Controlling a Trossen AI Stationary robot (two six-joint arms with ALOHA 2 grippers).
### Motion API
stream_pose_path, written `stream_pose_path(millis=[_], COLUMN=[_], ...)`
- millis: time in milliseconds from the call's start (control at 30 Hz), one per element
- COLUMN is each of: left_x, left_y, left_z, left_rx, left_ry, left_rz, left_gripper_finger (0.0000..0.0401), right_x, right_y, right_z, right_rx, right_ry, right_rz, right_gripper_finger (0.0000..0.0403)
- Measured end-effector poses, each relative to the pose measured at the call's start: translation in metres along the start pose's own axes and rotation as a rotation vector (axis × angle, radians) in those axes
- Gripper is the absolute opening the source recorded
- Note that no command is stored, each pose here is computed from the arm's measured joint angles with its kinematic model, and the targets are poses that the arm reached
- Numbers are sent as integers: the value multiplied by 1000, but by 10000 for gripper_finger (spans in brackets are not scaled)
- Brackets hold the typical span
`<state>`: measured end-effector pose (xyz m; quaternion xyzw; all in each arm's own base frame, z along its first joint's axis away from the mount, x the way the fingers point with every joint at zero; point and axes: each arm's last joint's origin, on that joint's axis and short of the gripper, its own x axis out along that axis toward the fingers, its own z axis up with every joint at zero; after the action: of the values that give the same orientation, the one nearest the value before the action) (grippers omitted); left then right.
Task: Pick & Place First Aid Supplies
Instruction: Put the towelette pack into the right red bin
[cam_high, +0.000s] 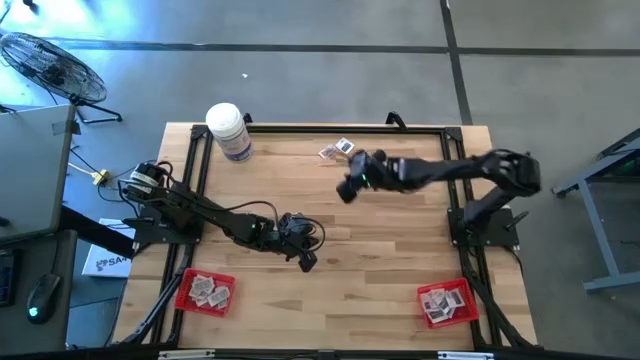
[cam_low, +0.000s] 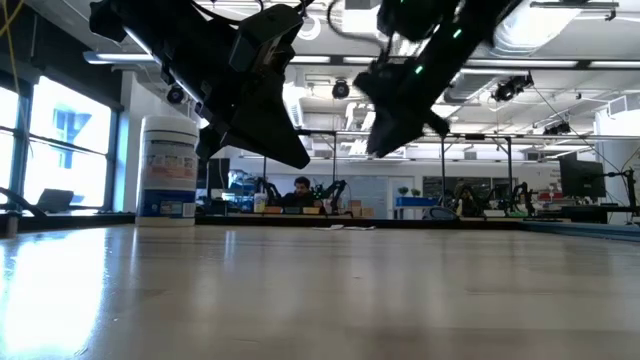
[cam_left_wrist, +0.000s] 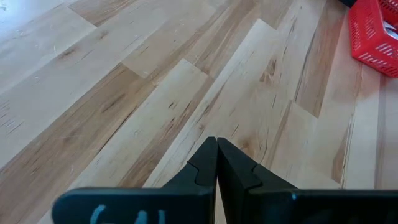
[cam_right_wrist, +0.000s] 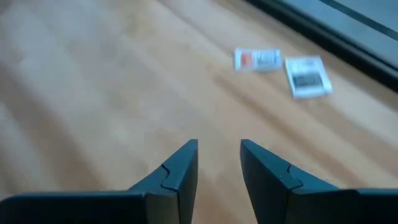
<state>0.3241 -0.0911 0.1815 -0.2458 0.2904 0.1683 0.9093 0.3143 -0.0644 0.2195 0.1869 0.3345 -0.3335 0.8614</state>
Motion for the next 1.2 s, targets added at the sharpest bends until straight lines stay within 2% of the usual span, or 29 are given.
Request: stream_pose_path(millis=[133, 300, 500, 700, 933, 1033, 1200], left_x=[0, 0, 0, 0, 0, 0, 0], left_y=[0, 0, 0, 0, 0, 0, 0], left_z=[0, 0, 0, 0, 0, 0, 0], left_rx=[0, 0, 0, 0, 0, 0, 0], left_ry=[0, 0, 0, 0, 0, 0, 0], left_rz=[0, 0, 0, 0, 0, 0, 0], left_gripper_finger=[1, 1, 1, 1, 1, 1, 1], right_x=[45, 97, 133, 156, 159, 157, 149], right_y=[-28, -64, -87, -102, -115, -114, -99], right_z=[14, 29, 54, 60, 48, 44, 31], right_rx=[-7, 46, 15, 25, 48, 48, 6], right_ry=[-10, 87, 154, 218, 340, 387, 516], right_rz=[-1, -57, -127, -130, -178, -187, -165], right_gripper_finger=[114, 114, 114, 114, 114, 114, 114])
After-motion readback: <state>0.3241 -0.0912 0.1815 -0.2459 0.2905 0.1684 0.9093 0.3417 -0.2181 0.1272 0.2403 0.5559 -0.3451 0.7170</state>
